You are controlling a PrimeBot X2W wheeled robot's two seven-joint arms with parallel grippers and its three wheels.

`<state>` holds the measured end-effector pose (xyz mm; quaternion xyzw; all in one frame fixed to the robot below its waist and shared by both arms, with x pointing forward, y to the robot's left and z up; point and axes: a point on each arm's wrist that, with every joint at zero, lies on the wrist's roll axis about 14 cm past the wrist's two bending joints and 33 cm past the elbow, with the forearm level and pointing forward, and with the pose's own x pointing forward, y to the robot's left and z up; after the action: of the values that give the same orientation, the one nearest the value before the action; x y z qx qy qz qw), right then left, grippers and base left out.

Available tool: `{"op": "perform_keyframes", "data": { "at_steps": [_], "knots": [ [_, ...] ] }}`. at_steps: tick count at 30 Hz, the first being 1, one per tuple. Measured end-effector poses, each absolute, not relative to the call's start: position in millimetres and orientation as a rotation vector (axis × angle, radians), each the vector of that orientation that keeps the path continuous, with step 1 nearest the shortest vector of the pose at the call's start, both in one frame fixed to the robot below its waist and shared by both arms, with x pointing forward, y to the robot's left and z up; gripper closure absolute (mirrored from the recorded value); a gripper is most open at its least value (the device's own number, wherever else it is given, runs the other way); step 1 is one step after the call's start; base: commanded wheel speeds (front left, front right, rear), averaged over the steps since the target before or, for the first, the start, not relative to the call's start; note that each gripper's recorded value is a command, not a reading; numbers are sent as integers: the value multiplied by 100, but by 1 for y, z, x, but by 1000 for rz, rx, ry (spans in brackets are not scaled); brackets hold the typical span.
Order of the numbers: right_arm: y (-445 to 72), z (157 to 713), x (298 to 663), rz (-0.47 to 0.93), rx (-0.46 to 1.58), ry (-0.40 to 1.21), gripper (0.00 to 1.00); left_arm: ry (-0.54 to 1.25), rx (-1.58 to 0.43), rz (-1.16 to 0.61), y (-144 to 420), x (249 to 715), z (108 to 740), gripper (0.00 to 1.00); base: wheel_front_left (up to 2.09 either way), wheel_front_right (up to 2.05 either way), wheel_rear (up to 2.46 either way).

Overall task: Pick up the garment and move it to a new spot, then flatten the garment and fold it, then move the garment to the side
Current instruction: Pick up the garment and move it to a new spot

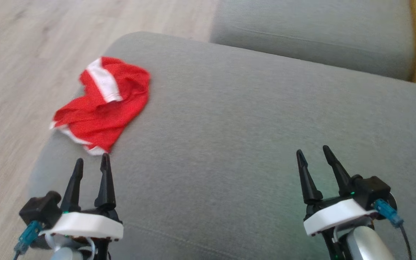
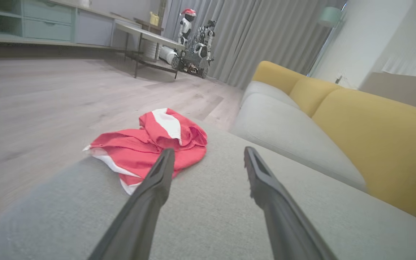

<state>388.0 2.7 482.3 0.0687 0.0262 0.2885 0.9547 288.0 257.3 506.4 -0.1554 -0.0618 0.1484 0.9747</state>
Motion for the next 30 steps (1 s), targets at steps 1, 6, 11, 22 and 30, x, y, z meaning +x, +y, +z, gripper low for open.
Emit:
{"op": "perform_keyframes", "data": {
  "at_steps": [1,6,11,22,30],
  "knots": [
    [10,482,388,606,139,56,0,-128,-312,318,262,283,507,0,0,0,0],
    [43,480,381,705,139,72,0,-149,-300,414,286,257,508,0,0,0,0],
    [67,481,375,775,140,78,0,-163,-295,491,304,236,508,0,0,0,0],
    [70,468,371,788,138,119,0,-165,-291,503,306,235,509,0,0,0,0],
    [51,469,380,726,143,110,0,-131,-277,482,310,247,501,0,0,0,0]
  ]
}}
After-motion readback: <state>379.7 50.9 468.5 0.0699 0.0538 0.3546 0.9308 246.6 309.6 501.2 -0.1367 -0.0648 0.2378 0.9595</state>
